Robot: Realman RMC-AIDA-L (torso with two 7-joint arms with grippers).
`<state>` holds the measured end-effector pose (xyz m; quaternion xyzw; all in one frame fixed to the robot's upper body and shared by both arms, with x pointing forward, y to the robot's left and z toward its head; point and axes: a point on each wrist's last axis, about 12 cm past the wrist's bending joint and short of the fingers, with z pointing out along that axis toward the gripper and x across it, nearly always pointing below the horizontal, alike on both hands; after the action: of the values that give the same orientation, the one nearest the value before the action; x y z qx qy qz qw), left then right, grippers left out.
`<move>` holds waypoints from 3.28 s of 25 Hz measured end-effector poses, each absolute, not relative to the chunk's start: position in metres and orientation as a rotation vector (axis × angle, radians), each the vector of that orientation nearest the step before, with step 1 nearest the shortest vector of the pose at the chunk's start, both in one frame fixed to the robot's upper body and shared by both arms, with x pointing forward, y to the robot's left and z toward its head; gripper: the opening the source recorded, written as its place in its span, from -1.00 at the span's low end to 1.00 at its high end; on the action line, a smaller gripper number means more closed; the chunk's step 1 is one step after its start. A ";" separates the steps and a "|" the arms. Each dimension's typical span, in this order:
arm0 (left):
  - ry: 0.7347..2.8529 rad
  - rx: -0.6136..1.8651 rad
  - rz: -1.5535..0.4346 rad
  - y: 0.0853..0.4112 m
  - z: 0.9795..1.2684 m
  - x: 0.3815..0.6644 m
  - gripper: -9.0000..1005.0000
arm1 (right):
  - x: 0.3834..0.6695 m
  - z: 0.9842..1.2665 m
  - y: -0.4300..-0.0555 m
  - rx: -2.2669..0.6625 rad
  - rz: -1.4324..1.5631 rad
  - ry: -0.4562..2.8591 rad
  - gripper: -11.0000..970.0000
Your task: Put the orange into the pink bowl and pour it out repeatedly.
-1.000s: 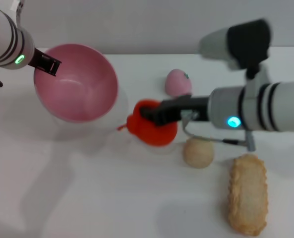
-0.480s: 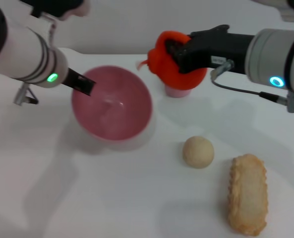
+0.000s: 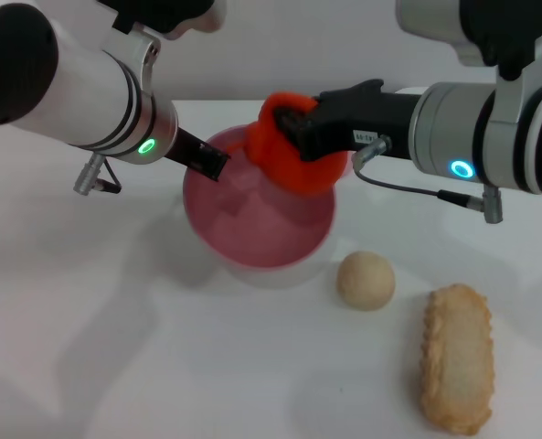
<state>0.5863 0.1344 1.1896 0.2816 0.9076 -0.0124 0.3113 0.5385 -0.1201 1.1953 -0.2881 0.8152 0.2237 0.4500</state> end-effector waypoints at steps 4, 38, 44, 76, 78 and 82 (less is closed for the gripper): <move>2.392 0.751 -0.047 0.132 1.191 0.586 -0.90 | 0.541 1.191 -0.120 -0.710 0.554 2.027 -0.59; 2.559 0.794 -0.189 0.125 1.158 0.584 -0.82 | 0.541 1.150 -0.175 -0.510 0.189 1.675 0.21; 2.569 0.788 -0.188 0.126 1.155 0.585 -0.79 | 0.542 1.149 -0.174 -0.511 0.190 1.676 0.21; 2.208 0.714 -0.099 0.132 1.179 0.620 0.17 | 0.545 1.147 -0.182 -0.469 0.171 1.666 0.22; 1.979 0.661 -0.048 0.142 1.190 0.627 0.33 | 0.546 1.151 -0.185 -0.455 0.161 1.651 0.31; 1.686 0.531 -0.086 0.165 1.192 0.624 0.58 | 0.548 1.149 -0.199 -0.388 0.095 1.588 0.66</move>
<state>0.6243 0.1651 1.1921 0.2321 0.7371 -0.0375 0.6336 0.5477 -0.1989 1.1488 -0.1729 0.7084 0.0424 0.6830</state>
